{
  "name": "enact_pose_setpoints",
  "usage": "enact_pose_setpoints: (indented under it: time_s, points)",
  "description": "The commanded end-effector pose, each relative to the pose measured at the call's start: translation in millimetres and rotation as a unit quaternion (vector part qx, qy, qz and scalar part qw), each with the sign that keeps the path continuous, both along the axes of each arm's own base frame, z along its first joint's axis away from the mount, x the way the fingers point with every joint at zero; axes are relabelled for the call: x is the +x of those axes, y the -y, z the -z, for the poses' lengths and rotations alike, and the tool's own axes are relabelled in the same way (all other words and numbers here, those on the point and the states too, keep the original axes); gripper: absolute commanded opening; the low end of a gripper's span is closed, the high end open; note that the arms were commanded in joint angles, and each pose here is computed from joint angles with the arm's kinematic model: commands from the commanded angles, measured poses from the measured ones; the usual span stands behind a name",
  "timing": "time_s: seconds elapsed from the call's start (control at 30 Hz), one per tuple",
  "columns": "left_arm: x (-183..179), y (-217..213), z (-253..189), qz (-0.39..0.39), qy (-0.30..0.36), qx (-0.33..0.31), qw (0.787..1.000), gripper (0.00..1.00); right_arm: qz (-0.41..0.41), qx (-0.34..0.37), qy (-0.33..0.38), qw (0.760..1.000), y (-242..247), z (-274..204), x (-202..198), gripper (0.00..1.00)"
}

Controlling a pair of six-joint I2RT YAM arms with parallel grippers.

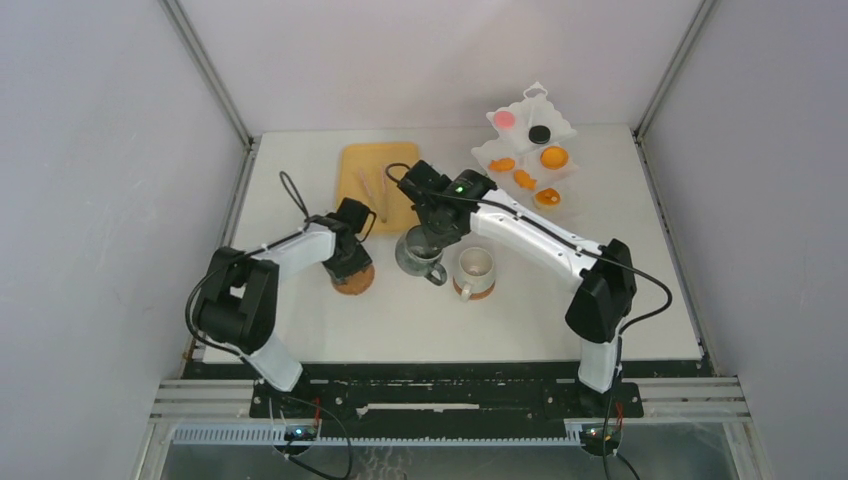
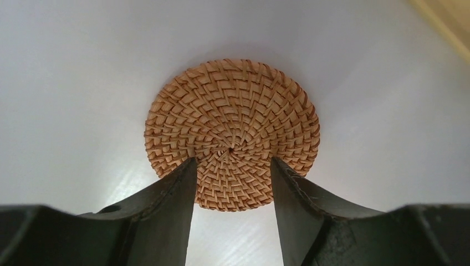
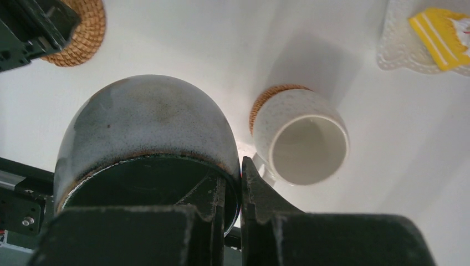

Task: Serve the afternoon tea
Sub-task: Move the coaster to the center of the board.

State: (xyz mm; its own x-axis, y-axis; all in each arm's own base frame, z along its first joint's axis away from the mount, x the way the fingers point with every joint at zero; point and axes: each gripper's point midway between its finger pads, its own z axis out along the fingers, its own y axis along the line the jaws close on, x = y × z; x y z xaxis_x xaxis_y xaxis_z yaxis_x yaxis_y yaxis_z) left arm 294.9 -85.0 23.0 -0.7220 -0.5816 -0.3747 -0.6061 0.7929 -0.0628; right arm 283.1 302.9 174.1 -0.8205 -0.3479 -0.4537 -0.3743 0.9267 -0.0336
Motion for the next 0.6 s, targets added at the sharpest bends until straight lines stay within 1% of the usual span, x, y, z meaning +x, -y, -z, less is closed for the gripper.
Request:
enact_pose_setpoints:
  time_s: [0.0, 0.3, 0.57]
  points:
    - [5, 46, 0, 0.047, -0.011, -0.019, 0.999, 0.56, 0.016, 0.067, 0.056, 0.996, 5, -46, 12, 0.0]
    - [6, 105, -3, 0.111, -0.015, -0.039, 0.993, 0.56, 0.035, 0.061, 0.063, 0.996, 27, -50, 12, 0.0]
    - [-8, 136, 0, 0.144, -0.025, -0.054, 0.988, 0.56, 0.048, 0.069, 0.077, 0.994, 41, -65, 17, 0.0]
